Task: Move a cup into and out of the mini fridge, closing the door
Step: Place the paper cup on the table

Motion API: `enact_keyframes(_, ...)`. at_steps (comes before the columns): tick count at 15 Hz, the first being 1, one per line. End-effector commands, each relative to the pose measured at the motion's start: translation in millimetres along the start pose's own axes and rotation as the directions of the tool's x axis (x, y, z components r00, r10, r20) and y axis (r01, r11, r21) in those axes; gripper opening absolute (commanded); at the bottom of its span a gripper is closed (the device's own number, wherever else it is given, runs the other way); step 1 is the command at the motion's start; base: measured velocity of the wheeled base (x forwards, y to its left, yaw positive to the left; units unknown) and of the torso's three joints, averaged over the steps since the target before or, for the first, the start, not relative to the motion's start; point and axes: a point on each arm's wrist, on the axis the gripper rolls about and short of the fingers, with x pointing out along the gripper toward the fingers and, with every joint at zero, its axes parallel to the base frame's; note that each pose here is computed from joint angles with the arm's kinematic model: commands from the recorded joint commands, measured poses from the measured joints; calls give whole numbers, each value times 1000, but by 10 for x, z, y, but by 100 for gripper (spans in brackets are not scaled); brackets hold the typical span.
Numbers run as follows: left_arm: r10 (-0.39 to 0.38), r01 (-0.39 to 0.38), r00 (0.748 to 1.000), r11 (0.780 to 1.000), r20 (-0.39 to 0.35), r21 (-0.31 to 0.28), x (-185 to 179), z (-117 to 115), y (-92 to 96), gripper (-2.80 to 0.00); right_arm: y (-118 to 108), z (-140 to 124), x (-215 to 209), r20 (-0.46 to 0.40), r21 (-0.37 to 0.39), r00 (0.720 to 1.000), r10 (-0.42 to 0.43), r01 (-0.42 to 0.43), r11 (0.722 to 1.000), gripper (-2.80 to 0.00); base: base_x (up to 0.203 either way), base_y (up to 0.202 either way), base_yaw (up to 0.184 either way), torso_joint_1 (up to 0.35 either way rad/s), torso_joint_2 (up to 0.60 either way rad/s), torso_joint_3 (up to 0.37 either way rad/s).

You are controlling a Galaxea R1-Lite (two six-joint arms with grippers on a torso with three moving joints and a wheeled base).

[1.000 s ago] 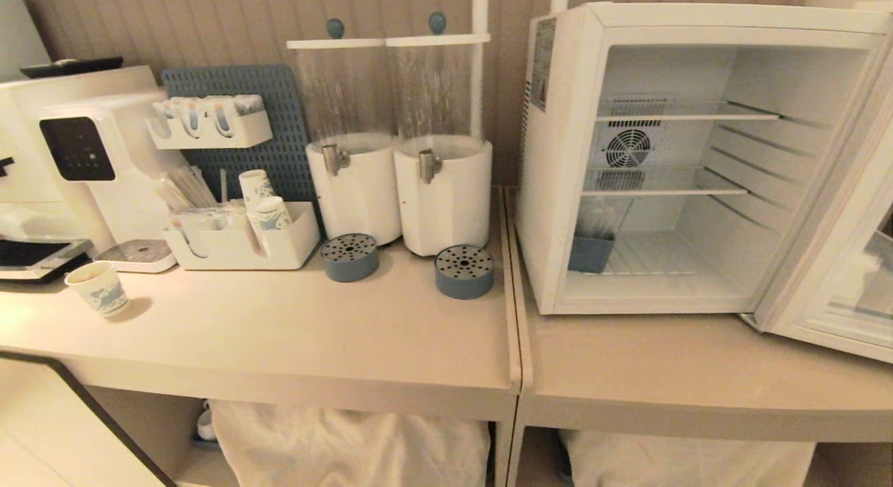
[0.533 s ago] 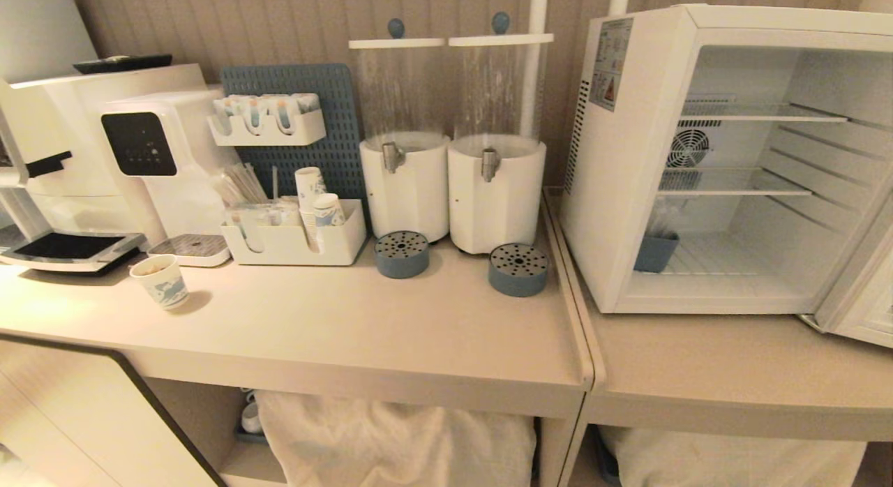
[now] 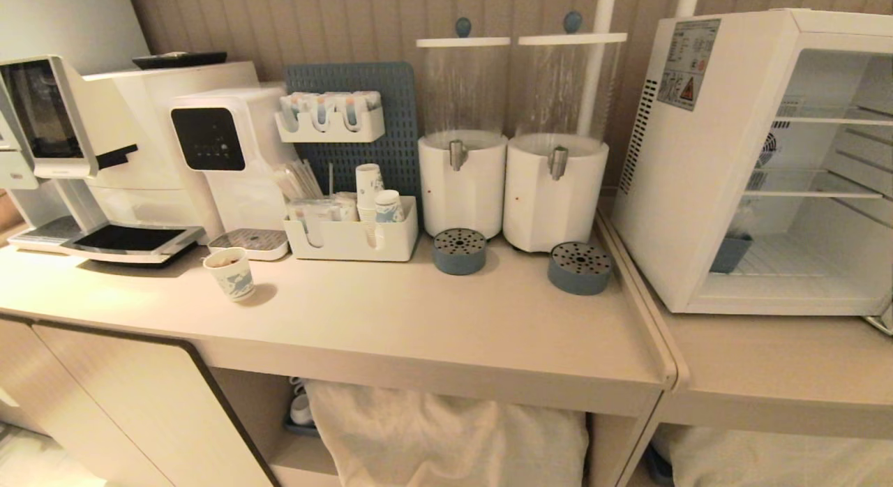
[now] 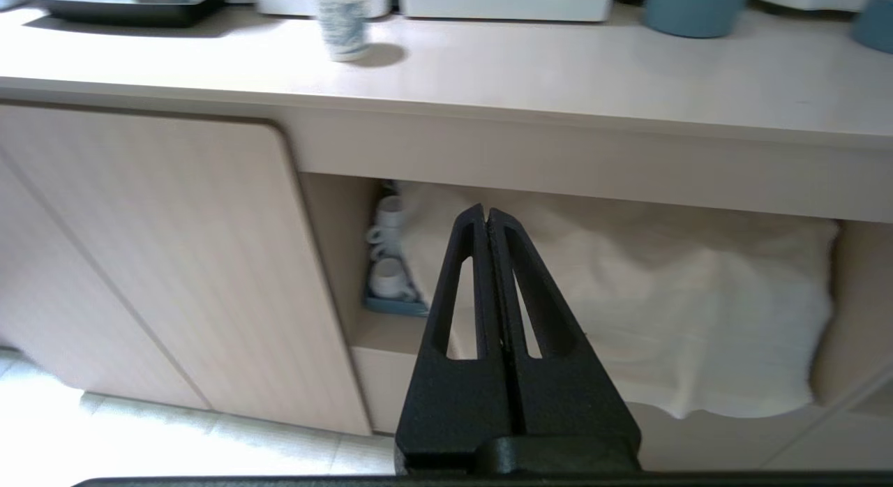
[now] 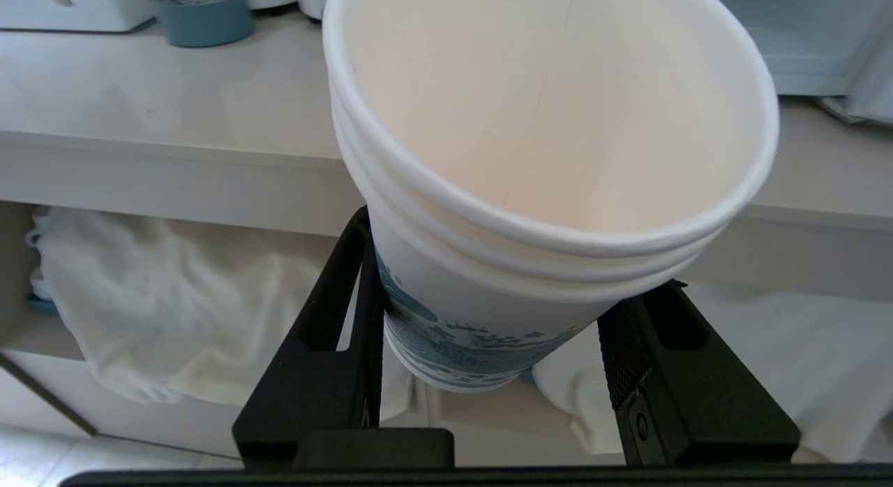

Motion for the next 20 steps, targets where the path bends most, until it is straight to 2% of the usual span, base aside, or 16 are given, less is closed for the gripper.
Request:
enact_keyframes(1, 0, 0, 1000, 1000, -1, 0, 0, 3, 0, -280, 0, 1, 1, -1, -1, 1000, 2, -2, 1000, -280, 0, 191, 3, -2, 2, 2)
enact_keyframes(10, 1, -1, 1000, 1000, -2, 4, 1, 0, 0, -280, -1, 2, 1, 0, 9, 1000, -3, 3, 1000, -280, 9, 194, 5, 2, 2, 3)
enact_keyframes(13, 1, -1, 1000, 1000, -2, 6, 0, 2, 0, -280, -1, -2, 2, -1, 15, 1000, -4, 4, 1000, -280, 123, 92, -4, 4, 0, 5)
enact_keyframes(17, 1, -1, 1000, 1000, -1, 3, 0, 3, 0, -280, -1, -2, 2, -1, 15, 1000, -4, 4, 1000, -280, 162, -24, -5, 3, 0, 2)
enact_keyframes(18, 1, -1, 1000, 1000, -1, 3, 0, 3, 0, -280, -2, 11, -1, 6, 20, 1000, -5, 5, 1000, -280, 0, 0, 0, 0, 0, 0)
enact_keyframes(20, 1, -1, 1000, 1000, -1, -1, 0, 3, 0, -280, -17, 326, -106, 128, 80, 992, -9, -1, 997, -280, 0, 0, 0, 0, 0, 0)
